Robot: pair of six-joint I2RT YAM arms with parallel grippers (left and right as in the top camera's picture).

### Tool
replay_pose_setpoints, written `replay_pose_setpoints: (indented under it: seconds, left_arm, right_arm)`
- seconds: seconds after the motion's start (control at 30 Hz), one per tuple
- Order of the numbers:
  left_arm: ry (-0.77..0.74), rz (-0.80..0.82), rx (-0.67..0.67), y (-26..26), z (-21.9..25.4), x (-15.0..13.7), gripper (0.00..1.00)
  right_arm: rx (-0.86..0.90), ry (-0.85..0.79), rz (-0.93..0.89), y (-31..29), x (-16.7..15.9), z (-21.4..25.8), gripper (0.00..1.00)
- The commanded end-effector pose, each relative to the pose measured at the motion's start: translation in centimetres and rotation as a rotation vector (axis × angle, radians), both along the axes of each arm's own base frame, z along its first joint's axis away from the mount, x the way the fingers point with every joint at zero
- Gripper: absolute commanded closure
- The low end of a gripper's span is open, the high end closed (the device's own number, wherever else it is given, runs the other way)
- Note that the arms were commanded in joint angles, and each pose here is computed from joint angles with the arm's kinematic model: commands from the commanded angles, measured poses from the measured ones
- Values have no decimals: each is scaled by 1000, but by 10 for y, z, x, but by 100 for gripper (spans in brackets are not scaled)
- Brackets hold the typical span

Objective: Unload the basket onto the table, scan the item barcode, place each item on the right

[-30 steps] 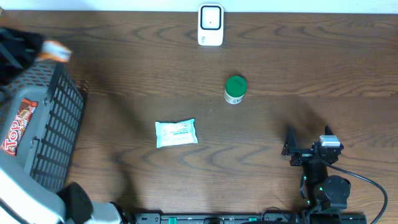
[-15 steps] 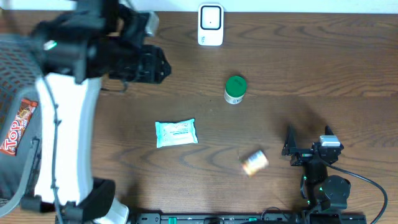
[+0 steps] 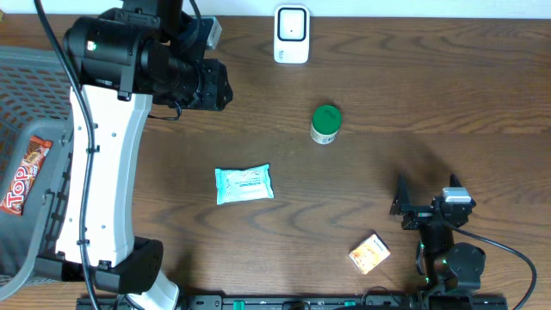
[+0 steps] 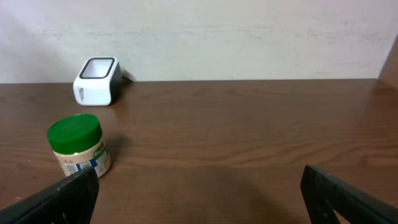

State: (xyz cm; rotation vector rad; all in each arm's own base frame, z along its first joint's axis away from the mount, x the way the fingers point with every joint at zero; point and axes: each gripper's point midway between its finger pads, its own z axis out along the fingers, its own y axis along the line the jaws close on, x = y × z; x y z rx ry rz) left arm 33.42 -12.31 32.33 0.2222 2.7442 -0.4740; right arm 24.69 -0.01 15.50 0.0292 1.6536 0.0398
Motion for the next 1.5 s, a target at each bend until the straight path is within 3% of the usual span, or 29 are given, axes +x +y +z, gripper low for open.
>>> replay_pose_setpoints:
  seconds: [0.0,0.33,0.43,0.63,0.7,0.87,0.97,1.07,1.13,1.33,1.47]
  left_arm:
    - [-23,3,8,2,6,-1,55]
    - [-20,3,9,2,5,-1,54]
    - [-20,3,9,2,5,-1,43]
    - [-9,1,9,2,3,-2,42]
    - [6,-7,7,-1,1,-3,34]
    - [58,-33,20,-10,-12,-6,30]
    - [89,-62,29,-20,-21,-5,11]
    - [132,-99,38,-34,-34,-7,4]
    - [184,-129,-5,-51,-42,-10,4]
    - [408,-234,-295,-113,-61,-16,4]
    - [497,-236,-297,-124,-86,-13,4]
  right_arm:
    - [10,4,-2,0,0,-1,1]
    - [10,4,-2,0,0,-1,1]
    - [10,4,-2,0,0,-1,1]
    - [10,4,-2,0,0,-1,1]
    - [10,4,-2,0,0,-1,1]
    - [10,4,-2,0,0,-1,1]
    - [10,4,-2,0,0,-1,1]
    - [10,4,-2,0,0,-1,1]
    - [10,4,-2,0,0,-1,1]
    - [10,4,-2,0,0,-1,1]
    - [10,4,-2,0,0,-1,1]
